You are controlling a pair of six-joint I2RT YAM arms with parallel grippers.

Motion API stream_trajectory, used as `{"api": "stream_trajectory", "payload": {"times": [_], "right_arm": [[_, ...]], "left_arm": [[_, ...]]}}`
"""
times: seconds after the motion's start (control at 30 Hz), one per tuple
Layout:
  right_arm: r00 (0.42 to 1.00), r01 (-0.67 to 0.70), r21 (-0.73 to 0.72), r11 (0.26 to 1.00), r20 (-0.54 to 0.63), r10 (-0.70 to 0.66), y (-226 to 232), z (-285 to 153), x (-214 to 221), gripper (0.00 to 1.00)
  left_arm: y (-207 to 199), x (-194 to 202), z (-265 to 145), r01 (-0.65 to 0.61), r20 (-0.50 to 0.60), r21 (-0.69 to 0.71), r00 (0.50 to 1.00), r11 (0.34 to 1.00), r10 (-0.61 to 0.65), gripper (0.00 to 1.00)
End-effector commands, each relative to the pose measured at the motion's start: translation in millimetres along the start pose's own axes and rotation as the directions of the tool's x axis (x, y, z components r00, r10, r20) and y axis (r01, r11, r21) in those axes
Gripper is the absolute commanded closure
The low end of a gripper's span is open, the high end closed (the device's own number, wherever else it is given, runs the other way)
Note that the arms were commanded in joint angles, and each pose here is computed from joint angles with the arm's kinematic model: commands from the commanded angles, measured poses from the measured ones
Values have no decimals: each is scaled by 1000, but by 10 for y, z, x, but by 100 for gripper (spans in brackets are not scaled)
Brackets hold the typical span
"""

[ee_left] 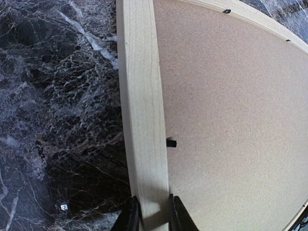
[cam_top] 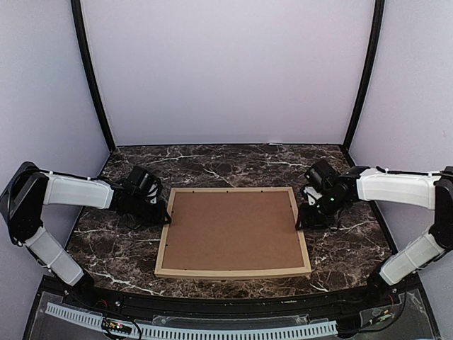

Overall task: Put the photo into the frame
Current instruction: Press the fastener onto the backboard.

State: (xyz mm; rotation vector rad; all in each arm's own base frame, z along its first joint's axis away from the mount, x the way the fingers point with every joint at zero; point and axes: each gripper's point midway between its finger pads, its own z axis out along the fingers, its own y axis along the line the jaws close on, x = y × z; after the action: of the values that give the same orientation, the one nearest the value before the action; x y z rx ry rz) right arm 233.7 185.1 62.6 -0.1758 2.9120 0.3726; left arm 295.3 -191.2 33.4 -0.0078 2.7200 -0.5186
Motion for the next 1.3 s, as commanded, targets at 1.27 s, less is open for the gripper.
{"api": "stream_trajectory", "payload": {"times": [1.27], "right_arm": [[982, 152, 236, 960, -143, -120, -103, 107, 242, 64]], "left_arm": [[169, 321, 138, -12, -105, -48, 994, 999, 6, 99]]}}
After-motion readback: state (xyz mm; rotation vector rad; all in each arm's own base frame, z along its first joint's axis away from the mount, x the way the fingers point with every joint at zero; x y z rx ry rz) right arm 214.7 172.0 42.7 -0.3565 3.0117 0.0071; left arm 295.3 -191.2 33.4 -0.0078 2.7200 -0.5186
